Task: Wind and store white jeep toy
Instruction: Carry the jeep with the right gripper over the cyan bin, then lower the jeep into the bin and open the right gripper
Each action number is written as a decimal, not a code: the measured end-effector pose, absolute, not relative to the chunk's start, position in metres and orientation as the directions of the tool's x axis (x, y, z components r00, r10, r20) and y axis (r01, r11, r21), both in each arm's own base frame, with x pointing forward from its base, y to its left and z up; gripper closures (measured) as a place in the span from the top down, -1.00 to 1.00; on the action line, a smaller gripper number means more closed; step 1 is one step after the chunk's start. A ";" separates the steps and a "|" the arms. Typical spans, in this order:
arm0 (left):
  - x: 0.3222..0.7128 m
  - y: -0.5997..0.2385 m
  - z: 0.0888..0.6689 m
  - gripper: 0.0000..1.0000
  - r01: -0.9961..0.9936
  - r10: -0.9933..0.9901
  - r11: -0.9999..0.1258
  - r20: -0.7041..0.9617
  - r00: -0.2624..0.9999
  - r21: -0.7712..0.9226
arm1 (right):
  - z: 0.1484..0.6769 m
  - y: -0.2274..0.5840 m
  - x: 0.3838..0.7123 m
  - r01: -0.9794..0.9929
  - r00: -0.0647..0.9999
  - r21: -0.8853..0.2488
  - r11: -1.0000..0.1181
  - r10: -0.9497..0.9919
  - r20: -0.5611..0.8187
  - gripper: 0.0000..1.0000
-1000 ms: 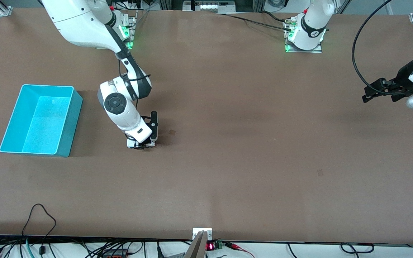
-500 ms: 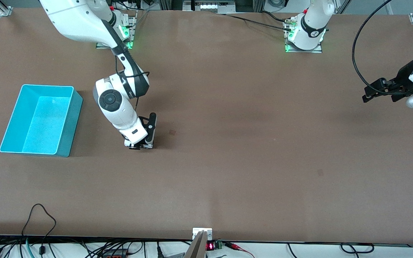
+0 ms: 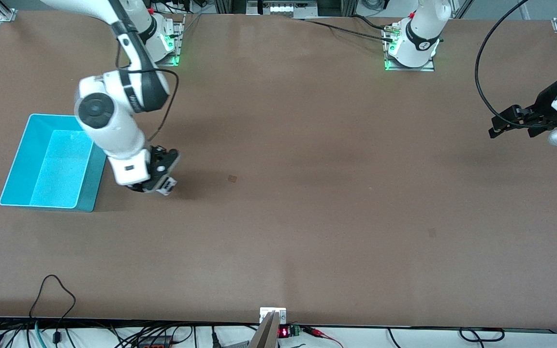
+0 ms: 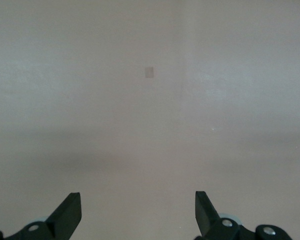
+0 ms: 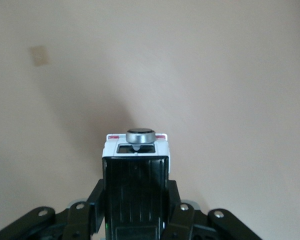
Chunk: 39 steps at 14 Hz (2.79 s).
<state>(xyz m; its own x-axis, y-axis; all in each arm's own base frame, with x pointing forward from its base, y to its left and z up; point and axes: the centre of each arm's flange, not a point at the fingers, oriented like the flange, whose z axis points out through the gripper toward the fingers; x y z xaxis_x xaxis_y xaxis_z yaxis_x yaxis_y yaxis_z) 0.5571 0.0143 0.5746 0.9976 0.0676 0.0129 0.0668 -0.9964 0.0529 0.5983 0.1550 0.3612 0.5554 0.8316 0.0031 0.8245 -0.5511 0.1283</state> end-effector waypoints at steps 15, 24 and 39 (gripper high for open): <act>0.557 0.004 0.575 1.00 0.049 0.050 -0.997 0.014 0.999 0.053 | 0.322 -0.141 0.538 0.218 0.972 0.127 -0.968 0.205 -0.113 0.02; 0.557 0.008 0.575 1.00 0.056 0.057 -0.997 0.012 0.998 0.053 | 0.240 -0.184 0.513 0.041 0.989 0.142 -0.989 0.020 -0.147 0.02; 0.556 0.013 0.575 1.00 0.063 0.064 -0.997 0.008 0.998 0.053 | 0.209 -0.189 0.506 0.011 0.980 0.128 -0.992 -0.014 -0.197 0.70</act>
<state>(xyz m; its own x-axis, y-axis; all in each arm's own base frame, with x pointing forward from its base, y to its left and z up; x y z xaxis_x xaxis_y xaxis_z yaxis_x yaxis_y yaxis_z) 0.5562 0.0125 0.5751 0.9979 0.0640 0.0084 0.0635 -0.9966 0.0530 0.5058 -0.1888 0.2087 0.9803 -0.0142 -0.1970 0.0113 -0.9917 0.1279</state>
